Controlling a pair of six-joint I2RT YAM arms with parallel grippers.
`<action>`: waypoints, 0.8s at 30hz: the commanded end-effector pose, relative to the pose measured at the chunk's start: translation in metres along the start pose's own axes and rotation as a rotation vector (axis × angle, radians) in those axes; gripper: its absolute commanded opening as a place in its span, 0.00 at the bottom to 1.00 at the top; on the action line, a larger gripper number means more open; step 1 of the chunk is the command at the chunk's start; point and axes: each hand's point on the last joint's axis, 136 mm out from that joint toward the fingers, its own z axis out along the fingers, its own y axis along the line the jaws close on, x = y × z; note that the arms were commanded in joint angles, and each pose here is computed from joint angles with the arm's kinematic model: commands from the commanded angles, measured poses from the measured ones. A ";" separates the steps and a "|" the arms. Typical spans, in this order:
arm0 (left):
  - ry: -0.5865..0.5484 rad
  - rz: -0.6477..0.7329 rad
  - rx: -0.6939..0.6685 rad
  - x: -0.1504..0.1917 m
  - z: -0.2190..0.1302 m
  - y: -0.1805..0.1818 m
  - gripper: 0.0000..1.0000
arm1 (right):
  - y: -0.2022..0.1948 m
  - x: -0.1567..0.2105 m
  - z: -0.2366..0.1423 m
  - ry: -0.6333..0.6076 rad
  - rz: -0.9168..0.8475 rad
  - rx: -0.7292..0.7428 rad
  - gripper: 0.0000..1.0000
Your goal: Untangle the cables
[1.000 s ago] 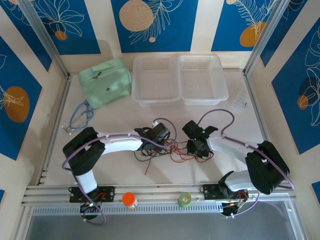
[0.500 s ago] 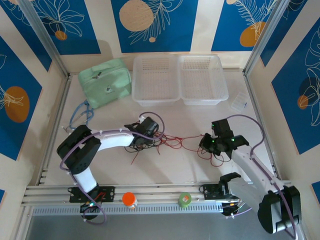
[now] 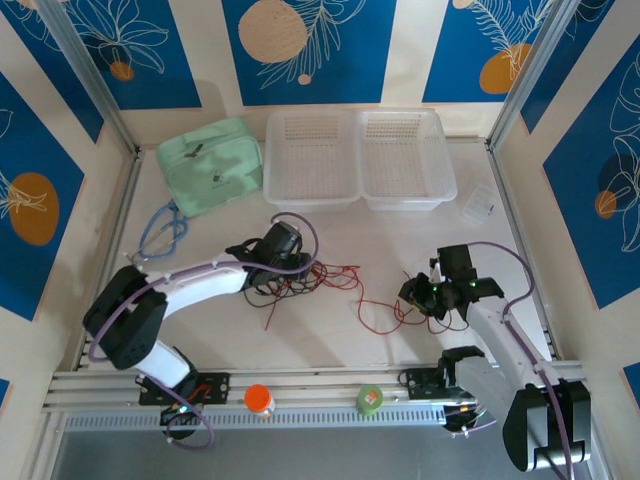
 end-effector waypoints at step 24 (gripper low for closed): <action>0.087 -0.247 -0.195 0.035 -0.002 0.083 0.61 | 0.159 0.015 0.058 0.114 -0.531 0.128 0.51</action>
